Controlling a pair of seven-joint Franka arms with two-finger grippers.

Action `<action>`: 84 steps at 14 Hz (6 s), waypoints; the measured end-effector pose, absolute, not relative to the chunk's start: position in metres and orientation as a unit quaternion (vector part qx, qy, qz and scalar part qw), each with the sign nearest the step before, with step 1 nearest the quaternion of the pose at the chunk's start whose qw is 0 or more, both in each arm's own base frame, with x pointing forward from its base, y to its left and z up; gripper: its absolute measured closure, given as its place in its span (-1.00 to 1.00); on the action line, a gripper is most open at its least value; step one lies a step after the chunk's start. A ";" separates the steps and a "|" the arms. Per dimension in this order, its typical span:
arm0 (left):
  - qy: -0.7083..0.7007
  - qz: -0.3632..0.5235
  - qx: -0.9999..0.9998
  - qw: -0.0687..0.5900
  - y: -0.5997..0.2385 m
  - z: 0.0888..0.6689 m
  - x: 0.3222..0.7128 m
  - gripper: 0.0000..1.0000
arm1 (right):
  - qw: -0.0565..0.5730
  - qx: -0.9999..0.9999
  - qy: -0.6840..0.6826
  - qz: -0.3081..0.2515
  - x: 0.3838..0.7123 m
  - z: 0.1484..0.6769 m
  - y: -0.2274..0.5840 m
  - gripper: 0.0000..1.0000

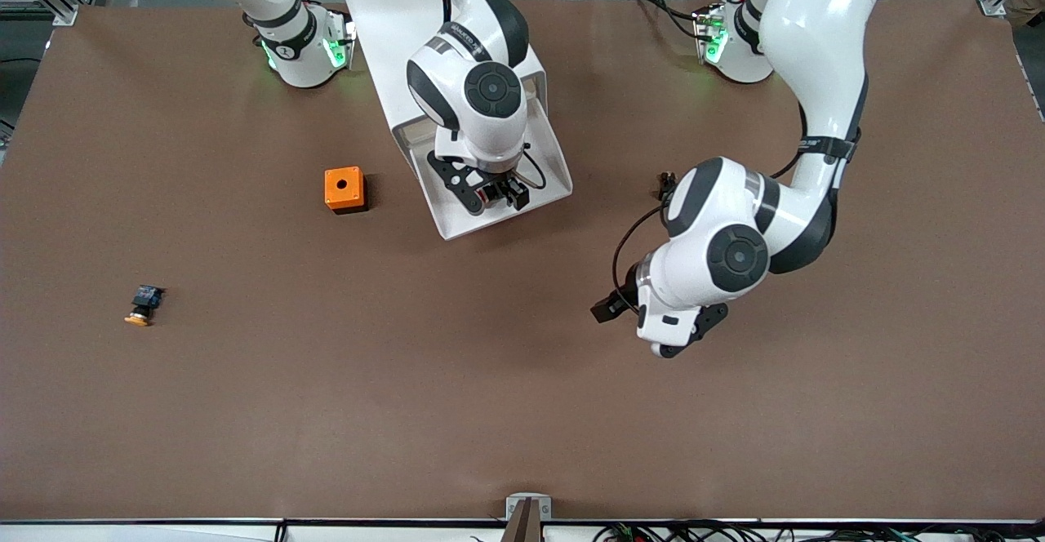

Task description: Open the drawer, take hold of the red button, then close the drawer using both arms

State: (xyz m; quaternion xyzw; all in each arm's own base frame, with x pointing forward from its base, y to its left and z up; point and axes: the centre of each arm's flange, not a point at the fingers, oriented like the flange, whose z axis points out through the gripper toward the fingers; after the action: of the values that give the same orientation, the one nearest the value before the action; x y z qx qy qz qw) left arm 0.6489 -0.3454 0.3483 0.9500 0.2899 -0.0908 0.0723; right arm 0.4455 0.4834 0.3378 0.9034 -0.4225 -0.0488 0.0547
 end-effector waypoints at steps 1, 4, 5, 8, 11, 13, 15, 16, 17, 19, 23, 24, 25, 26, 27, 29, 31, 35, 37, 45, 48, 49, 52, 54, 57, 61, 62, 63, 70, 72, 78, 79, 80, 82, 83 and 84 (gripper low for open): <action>0.287 -0.089 0.951 0.072 -0.351 0.348 0.646 -1.00 | 0.055 0.903 -0.422 -0.049 0.445 0.337 0.483 -1.00; 0.275 -0.091 0.954 0.076 -0.365 0.349 0.639 -1.00 | 0.055 0.903 -0.424 -0.049 0.445 0.337 0.484 -1.00; 0.273 -0.091 0.955 0.075 -0.368 0.349 0.637 -1.00 | 0.056 0.901 -0.428 -0.048 0.444 0.337 0.485 -0.98; 0.269 -0.071 0.959 0.050 -0.372 0.348 0.634 -1.00 | 0.056 0.900 -0.430 -0.048 0.440 0.337 0.489 -0.97; 0.312 -0.059 0.948 0.034 -0.380 0.349 0.629 -1.00 | 0.056 0.900 -0.430 -0.047 0.437 0.337 0.491 -0.92; 0.341 -0.056 0.938 0.031 -0.381 0.349 0.629 -1.00 | 0.056 0.899 -0.431 -0.047 0.437 0.337 0.491 -0.89; 0.353 -0.056 0.933 0.031 -0.381 0.347 0.629 -1.00 | 0.056 0.899 -0.432 -0.047 0.437 0.337 0.491 -0.56; 0.354 -0.057 0.933 0.029 -0.381 0.345 0.628 -1.00 | 0.056 0.899 -0.432 -0.047 0.437 0.337 0.491 -0.34; 0.354 -0.059 0.933 0.027 -0.380 0.343 0.627 -1.00 | 0.056 0.899 -0.432 -0.047 0.437 0.337 0.491 -0.14; 0.354 -0.063 0.933 0.021 -0.379 0.336 0.624 -1.00 | 0.054 0.899 -0.433 -0.046 0.438 0.338 0.491 0.18; 0.356 -0.069 0.932 0.014 -0.378 0.327 0.621 -1.00 | 0.054 0.899 -0.433 -0.046 0.438 0.339 0.492 0.18; 0.356 -0.069 0.932 0.014 -0.377 0.327 0.621 -1.00 | 0.054 0.899 -0.433 -0.046 0.438 0.339 0.492 0.18; 0.357 -0.069 0.931 0.013 -0.377 0.327 0.621 -1.00 | 0.054 0.899 -0.433 -0.046 0.438 0.339 0.491 0.18; 0.357 -0.070 0.931 0.013 -0.377 0.326 0.621 -1.00 | 0.053 0.898 -0.434 -0.046 0.439 0.339 0.491 0.18; 0.358 -0.070 0.931 0.012 -0.377 0.326 0.621 -1.00 | 0.053 0.898 -0.434 -0.045 0.440 0.340 0.491 0.18; 0.357 -0.071 0.931 0.012 -0.378 0.325 0.620 -1.00 | 0.050 0.897 -0.437 -0.043 0.443 0.343 0.490 0.18; 0.356 -0.071 0.932 0.012 -0.380 0.325 0.619 -1.00 | 0.043 0.896 -0.440 -0.040 0.449 0.351 0.489 0.18; 0.351 -0.070 0.934 0.010 -0.384 0.324 0.615 -1.00 | 0.045 0.895 -0.441 -0.041 0.465 0.376 0.482 0.18; 0.348 -0.069 0.935 0.008 -0.388 0.323 0.613 -1.00 | 0.057 0.900 -0.430 -0.048 0.473 0.386 0.472 0.18; 0.327 -0.073 0.942 0.009 -0.414 0.323 0.595 -1.00 | 0.070 0.926 -0.359 -0.095 0.536 0.460 0.316 0.18; 0.310 -0.076 0.948 0.010 -0.435 0.323 0.580 -1.00 | 0.051 0.942 -0.313 -0.111 0.544 0.474 0.226 0.18; 0.305 -0.076 0.949 0.009 -0.442 0.323 0.575 -1.00 | 0.044 0.947 -0.295 -0.118 0.543 0.476 0.193 0.18; 0.293 -0.077 0.953 0.007 -0.455 0.321 0.563 -1.00 | 0.018 0.960 -0.251 -0.126 0.538 0.466 0.100 0.18; 0.289 -0.078 0.954 0.005 -0.460 0.319 0.558 -1.00 | -0.002 0.968 -0.225 -0.114 0.533 0.442 0.048 0.18; 0.276 -0.081 0.958 0.001 -0.474 0.315 0.545 -1.00 | -0.008 0.981 -0.182 -0.074 0.528 0.393 -0.027 0.18; 0.254 -0.084 0.964 -0.004 -0.499 0.309 0.522 -1.00 | 0.032 0.988 -0.144 -0.039 0.530 0.341 -0.102 0.18; 0.250 -0.084 0.965 -0.005 -0.504 0.307 0.517 -1.00 | 0.035 0.990 -0.137 -0.031 0.532 0.328 -0.113 0.18; 0.246 -0.085 0.966 -0.007 -0.508 0.306 0.513 -1.00 | 0.035 0.991 -0.128 -0.023 0.533 0.313 -0.126 0.18; 0.223 -0.087 0.971 -0.009 -0.532 0.303 0.488 -1.00 | 0.036 0.994 -0.101 0.004 0.537 0.223 -0.171 0.18; 0.220 -0.097 0.971 -0.004 -0.541 0.303 0.478 -1.00 | 0.035 0.995 -0.098 0.004 0.540 0.213 -0.169 0.18; 0.205 -0.125 0.971 0.005 -0.570 0.300 0.444 -1.00 | 0.037 0.995 -0.097 0.011 0.557 0.210 -0.173 0.18; 0.203 -0.130 0.971 0.006 -0.574 0.298 0.438 -1.00 | 0.038 0.995 -0.096 0.012 0.561 0.208 -0.173 0.18; 0.200 -0.133 0.971 0.006 -0.578 0.297 0.433 -1.00 | 0.038 0.995 -0.095 0.013 0.564 0.206 -0.173 0.18; 0.196 -0.142 0.970 0.009 -0.586 0.297 0.422 -1.00 | 0.038 0.995 -0.094 0.011 0.569 0.200 -0.173 0.18; 0.195 -0.149 0.969 0.011 -0.590 0.297 0.416 -1.00 | 0.037 0.995 -0.093 0.009 0.570 0.196 -0.173 0.18; 0.195 -0.156 0.968 0.014 -0.594 0.297 0.411 -1.00 | 0.037 0.995 -0.093 0.007 0.572 0.192 -0.173 0.18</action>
State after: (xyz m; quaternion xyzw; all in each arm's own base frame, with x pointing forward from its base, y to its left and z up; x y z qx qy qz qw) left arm 0.4107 -0.5942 0.2975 0.9682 0.1950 -0.1560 0.0143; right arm 0.5716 -0.1730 0.1917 0.9950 -0.0930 0.0072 0.0368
